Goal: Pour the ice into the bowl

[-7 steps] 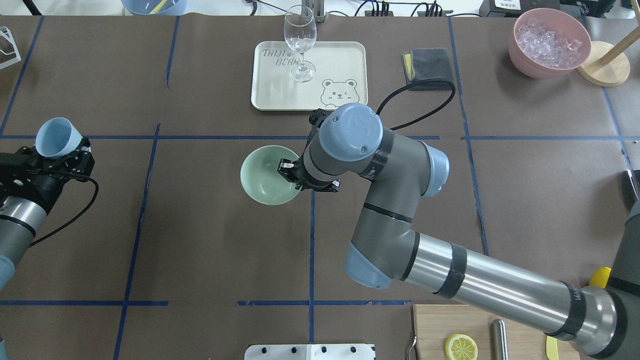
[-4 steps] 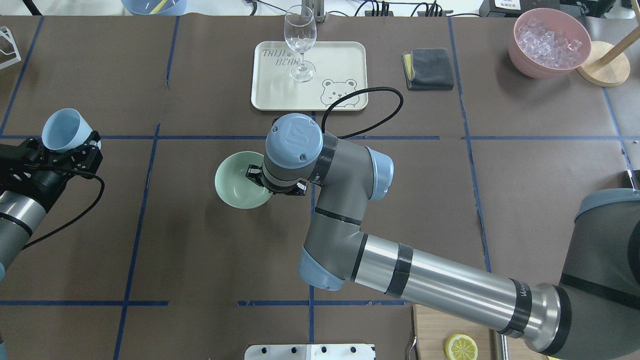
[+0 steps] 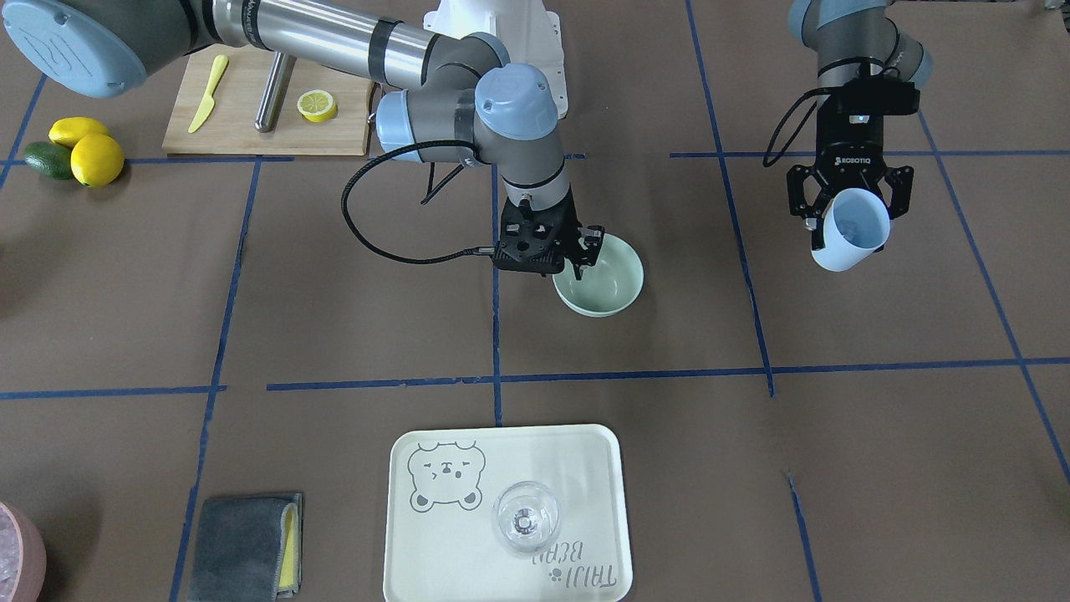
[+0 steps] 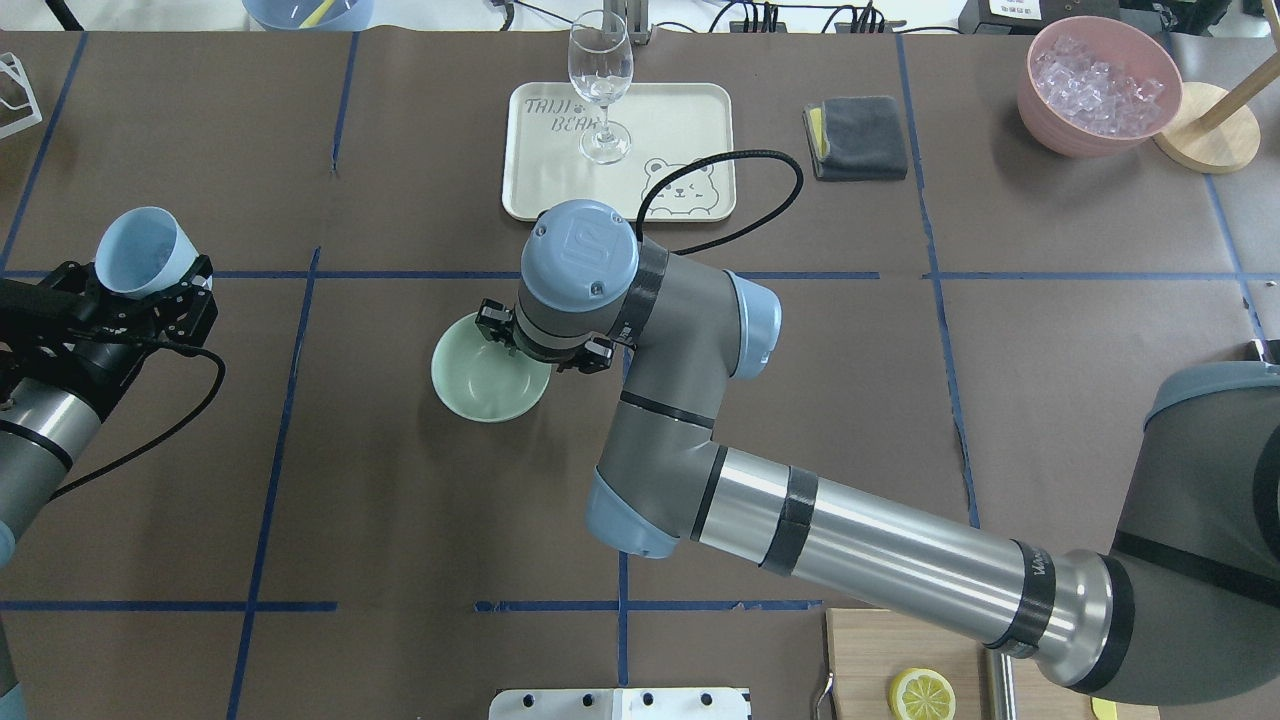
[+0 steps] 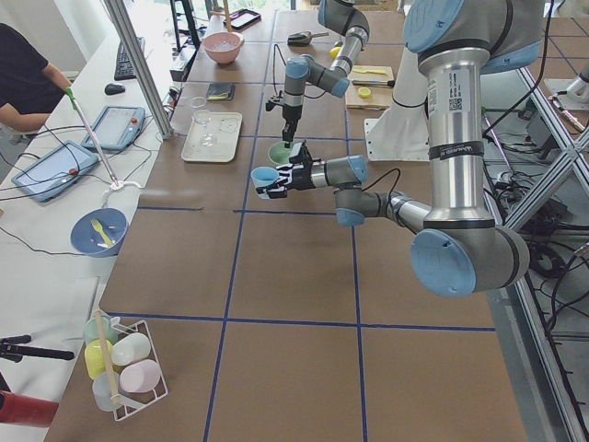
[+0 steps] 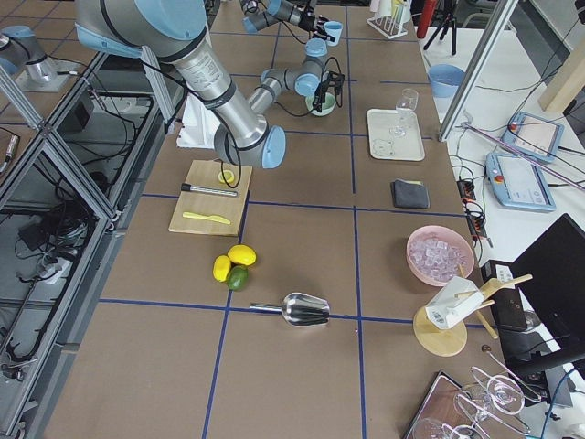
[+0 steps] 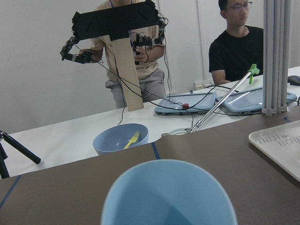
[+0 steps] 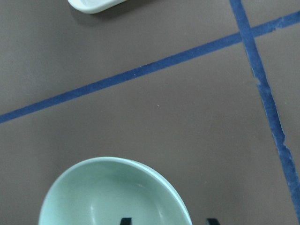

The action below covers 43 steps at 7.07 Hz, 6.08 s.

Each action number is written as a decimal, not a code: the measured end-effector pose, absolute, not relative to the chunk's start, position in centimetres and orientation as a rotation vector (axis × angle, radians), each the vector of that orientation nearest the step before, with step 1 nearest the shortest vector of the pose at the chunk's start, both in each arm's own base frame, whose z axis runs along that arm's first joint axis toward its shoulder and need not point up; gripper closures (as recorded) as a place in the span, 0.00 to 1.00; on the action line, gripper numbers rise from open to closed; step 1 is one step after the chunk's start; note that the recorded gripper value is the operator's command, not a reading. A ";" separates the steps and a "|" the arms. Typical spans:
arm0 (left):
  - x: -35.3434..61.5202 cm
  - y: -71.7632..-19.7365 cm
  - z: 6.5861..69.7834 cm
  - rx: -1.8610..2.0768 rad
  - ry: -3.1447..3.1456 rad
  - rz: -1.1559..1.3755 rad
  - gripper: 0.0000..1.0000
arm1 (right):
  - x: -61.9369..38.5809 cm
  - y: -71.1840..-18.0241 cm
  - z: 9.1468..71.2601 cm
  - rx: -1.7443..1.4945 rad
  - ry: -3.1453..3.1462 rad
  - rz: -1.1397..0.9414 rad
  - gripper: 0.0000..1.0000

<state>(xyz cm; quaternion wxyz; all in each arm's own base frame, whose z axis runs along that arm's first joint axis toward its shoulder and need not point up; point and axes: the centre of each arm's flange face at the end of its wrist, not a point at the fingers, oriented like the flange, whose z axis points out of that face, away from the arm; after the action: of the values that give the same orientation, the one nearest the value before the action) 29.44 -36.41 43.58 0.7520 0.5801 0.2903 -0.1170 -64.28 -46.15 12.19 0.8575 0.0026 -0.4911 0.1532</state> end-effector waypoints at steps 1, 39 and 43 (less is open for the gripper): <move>29.9 -36.6 42.4 1.295 0.627 -0.277 1.00 | -62.1 -47.2 11.3 0.008 -1.058 0.330 0.00; 45.1 -32.1 27.8 1.239 -0.592 1.014 1.00 | -42.0 -46.2 21.7 0.054 -1.107 0.191 0.00; 41.2 -35.5 27.5 1.266 -0.374 0.947 1.00 | -44.5 -45.5 19.9 0.078 -1.110 0.187 0.00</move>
<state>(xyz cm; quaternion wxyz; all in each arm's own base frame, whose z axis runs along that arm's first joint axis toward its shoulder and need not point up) 41.20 -35.51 27.45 0.6878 0.5657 -0.1670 0.4232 -44.47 -45.55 19.95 0.8450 0.0371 -0.5261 0.0888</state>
